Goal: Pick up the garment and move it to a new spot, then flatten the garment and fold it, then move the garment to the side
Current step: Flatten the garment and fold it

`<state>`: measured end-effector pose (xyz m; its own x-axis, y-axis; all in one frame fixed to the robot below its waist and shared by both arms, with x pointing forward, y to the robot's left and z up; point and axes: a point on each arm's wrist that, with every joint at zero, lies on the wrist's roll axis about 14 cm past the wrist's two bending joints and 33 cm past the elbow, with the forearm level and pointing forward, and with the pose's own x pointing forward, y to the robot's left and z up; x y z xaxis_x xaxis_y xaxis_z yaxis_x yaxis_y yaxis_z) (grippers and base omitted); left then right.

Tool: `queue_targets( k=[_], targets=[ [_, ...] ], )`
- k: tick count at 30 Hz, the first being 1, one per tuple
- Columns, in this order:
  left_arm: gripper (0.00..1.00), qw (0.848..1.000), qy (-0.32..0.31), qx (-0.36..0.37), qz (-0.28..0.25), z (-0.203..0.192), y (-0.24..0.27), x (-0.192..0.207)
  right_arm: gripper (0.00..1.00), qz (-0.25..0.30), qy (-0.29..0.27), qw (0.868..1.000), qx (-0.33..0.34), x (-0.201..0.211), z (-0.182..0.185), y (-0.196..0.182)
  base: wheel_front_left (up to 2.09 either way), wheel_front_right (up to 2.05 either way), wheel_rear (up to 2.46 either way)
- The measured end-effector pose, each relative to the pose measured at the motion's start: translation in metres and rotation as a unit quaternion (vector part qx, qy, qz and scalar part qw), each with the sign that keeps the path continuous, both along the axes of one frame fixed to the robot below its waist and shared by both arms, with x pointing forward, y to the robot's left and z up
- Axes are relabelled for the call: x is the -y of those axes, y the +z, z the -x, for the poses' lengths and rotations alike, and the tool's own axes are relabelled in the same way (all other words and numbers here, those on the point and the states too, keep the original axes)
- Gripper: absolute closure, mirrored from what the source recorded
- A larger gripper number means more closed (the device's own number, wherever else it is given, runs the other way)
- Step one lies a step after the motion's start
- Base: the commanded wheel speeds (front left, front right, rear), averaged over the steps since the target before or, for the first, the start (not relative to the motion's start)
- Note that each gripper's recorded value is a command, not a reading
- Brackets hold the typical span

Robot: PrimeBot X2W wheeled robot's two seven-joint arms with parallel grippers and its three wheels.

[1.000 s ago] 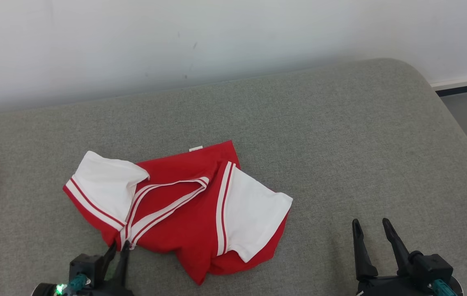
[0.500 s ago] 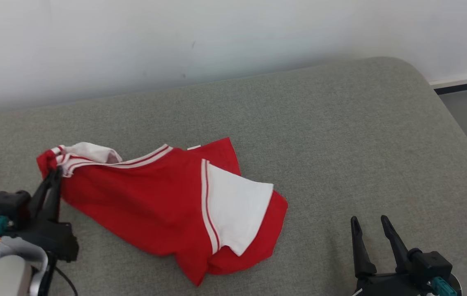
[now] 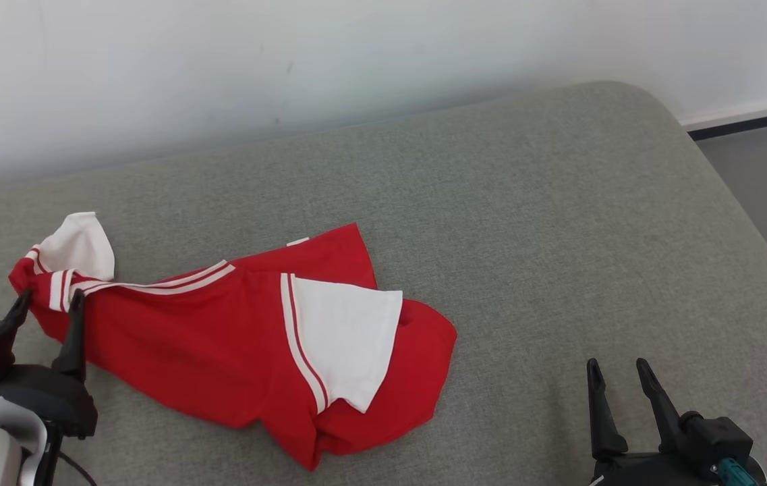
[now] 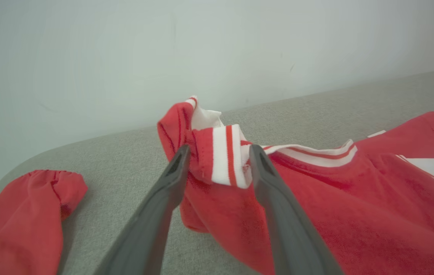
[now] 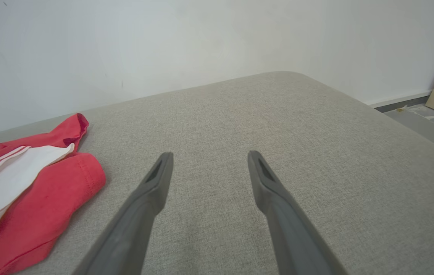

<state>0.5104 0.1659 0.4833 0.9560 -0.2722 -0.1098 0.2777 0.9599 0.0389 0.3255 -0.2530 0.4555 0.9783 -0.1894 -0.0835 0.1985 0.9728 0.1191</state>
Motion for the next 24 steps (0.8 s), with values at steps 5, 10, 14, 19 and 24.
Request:
queue_targets(
  k=[5,10,14,19,24],
  targets=[
    [0.0,0.999,0.025,0.02,0.01,0.012,0.01,-0.014,0.0,-0.003,0.012,1.0,0.002,-0.007,-0.003,0.0,0.0,0.0,0.0],
    [0.0,0.998,0.036,0.049,0.022,0.03,0.025,-0.019,0.0,-0.005,0.029,1.0,0.005,-0.018,-0.009,0.001,0.0,0.0,0.0],
    [0.0,0.997,0.019,0.066,0.032,0.043,0.036,-0.005,0.0,-0.006,0.043,0.999,0.009,-0.026,-0.014,0.003,0.0,0.0,0.0],
    [0.0,0.996,-0.035,0.061,0.054,0.054,0.039,0.043,0.0,-0.007,0.05,0.999,0.008,-0.03,-0.016,0.002,0.0,0.0,0.0],
    [0.0,0.992,-0.096,0.044,0.07,0.052,0.039,0.096,0.0,-0.005,0.05,0.999,0.01,-0.03,-0.018,0.004,0.0,0.0,0.0]
  ],
)
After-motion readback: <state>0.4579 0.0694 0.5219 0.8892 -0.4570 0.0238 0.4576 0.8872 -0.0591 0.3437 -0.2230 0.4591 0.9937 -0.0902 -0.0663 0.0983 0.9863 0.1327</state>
